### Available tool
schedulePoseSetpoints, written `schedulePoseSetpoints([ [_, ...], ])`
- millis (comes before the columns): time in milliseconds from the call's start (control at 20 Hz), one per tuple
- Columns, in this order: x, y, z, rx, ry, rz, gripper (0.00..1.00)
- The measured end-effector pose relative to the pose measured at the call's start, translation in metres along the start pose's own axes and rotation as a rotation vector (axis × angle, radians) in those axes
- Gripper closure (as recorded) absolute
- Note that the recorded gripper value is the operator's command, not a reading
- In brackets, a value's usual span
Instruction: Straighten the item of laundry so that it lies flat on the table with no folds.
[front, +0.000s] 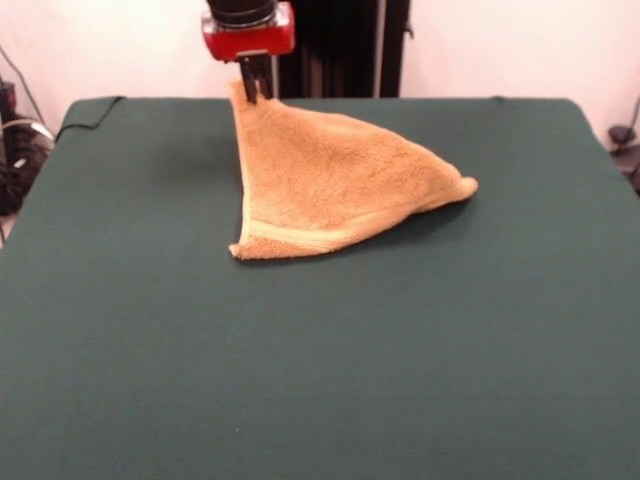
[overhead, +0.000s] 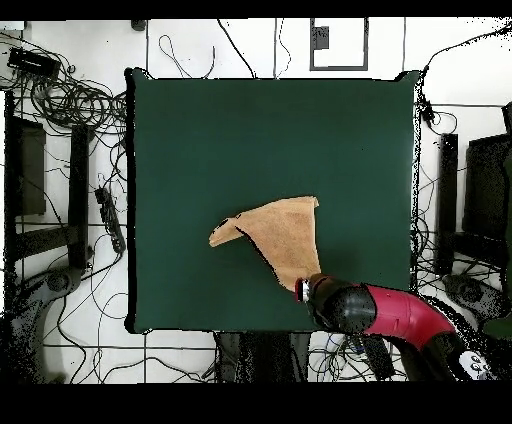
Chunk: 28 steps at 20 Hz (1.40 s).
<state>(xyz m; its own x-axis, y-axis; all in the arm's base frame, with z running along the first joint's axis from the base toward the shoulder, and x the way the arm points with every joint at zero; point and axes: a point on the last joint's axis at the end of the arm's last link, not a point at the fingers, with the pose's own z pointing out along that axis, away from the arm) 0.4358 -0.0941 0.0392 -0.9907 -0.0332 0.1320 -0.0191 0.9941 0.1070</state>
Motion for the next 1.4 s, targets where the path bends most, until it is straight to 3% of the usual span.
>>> schedulePoseSetpoints([
  [650, 0.005, -0.029, 0.002, -0.004, -0.015, -0.014, 1.0],
  [1400, 0.009, -0.068, 0.015, -0.062, 0.056, -0.007, 1.0],
])
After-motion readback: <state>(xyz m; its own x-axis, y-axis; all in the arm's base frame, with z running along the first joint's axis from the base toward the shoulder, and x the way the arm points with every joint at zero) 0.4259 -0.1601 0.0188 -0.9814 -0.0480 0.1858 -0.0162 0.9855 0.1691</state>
